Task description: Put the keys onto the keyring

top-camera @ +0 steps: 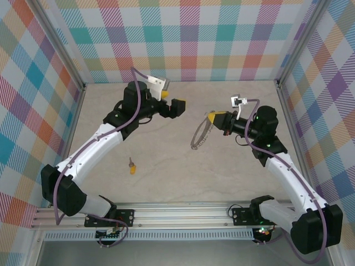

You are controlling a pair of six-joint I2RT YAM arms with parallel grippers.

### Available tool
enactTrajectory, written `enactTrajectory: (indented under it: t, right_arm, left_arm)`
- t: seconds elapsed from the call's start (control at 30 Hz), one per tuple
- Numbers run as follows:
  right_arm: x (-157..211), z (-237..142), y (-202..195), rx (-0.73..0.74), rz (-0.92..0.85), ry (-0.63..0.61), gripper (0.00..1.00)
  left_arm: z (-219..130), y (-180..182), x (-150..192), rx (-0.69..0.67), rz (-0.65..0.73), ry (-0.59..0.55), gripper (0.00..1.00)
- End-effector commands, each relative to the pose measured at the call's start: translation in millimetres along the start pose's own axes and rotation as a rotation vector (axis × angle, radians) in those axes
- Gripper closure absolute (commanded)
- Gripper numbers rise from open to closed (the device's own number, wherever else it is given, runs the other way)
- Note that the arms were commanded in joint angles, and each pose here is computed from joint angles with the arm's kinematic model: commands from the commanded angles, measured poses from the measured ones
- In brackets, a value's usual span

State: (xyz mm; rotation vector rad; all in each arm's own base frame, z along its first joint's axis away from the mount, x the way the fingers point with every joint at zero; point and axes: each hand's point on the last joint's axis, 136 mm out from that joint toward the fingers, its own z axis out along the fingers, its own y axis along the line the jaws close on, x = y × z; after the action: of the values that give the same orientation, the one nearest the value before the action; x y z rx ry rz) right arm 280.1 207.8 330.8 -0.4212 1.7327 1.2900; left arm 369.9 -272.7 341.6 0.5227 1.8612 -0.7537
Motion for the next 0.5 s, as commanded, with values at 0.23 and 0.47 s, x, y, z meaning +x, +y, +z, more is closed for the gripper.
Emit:
enactTrajectory:
  t: [0.23, 0.47]
  right_arm:
    - [-30.5, 0.8, 1.6, 0.005, -0.068, -0.130, 1.00]
    - [-51.9, 6.9, 13.6, -0.073, -0.137, -0.190, 1.00]
  left_arm:
    - [2.3, 25.5, -15.4, -0.149, -0.045, 0.036, 0.00]
    - [6.4, 26.1, -36.6, -0.149, -0.071, -0.037, 0.00]
